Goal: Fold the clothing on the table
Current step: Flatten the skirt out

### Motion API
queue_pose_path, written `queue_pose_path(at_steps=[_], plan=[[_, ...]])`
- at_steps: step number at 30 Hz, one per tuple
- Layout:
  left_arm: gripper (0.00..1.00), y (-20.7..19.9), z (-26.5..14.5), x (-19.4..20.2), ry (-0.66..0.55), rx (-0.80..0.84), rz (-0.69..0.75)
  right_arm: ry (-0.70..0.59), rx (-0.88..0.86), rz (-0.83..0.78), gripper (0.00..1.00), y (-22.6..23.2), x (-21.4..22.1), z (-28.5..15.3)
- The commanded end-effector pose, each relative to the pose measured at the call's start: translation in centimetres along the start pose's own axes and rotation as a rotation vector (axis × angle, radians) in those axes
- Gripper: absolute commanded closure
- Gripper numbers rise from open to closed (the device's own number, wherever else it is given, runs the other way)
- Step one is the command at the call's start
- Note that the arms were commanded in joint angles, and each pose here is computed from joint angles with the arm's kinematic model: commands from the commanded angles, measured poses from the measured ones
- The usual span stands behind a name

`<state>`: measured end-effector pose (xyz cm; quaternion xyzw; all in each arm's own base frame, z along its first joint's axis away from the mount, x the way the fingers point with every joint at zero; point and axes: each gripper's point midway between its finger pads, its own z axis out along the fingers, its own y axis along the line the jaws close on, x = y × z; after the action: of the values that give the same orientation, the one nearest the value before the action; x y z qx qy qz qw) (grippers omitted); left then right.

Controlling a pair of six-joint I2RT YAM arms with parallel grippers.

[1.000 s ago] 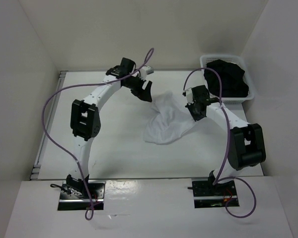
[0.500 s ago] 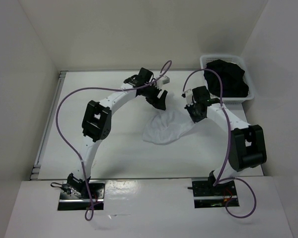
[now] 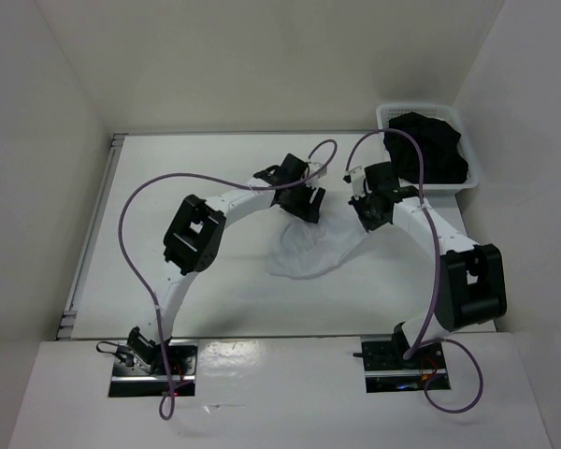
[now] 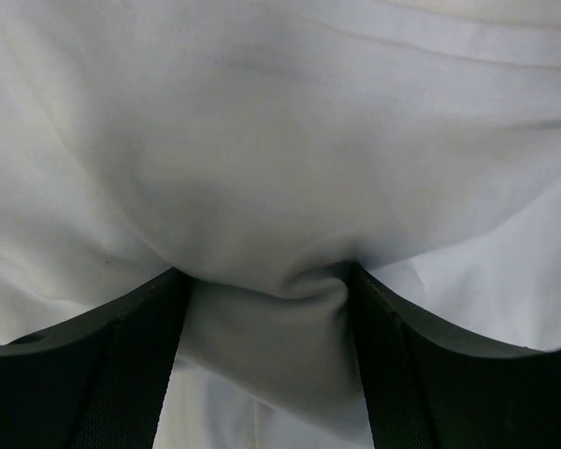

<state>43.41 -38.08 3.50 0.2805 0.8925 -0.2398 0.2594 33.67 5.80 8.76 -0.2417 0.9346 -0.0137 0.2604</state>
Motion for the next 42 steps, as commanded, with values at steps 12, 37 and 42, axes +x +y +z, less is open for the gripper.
queue_pose_path(at_steps=[12, 37, 42], plan=[[0.34, 6.6, -10.9, 13.6, 0.292, -0.227, -0.234, -0.058, -0.02, -0.003, 1.0, -0.1, -1.7, -0.7], [0.21, 8.6, -13.3, -0.6, -0.039, 0.194, 0.114, -0.039, -0.087, -0.012, 1.0, 0.9, -1.9, -0.1], [0.41, 9.7, -11.0, -0.1, -0.016, 0.201, 0.108, -0.04, -0.064, -0.012, 1.0, 0.7, -1.3, -0.7]])
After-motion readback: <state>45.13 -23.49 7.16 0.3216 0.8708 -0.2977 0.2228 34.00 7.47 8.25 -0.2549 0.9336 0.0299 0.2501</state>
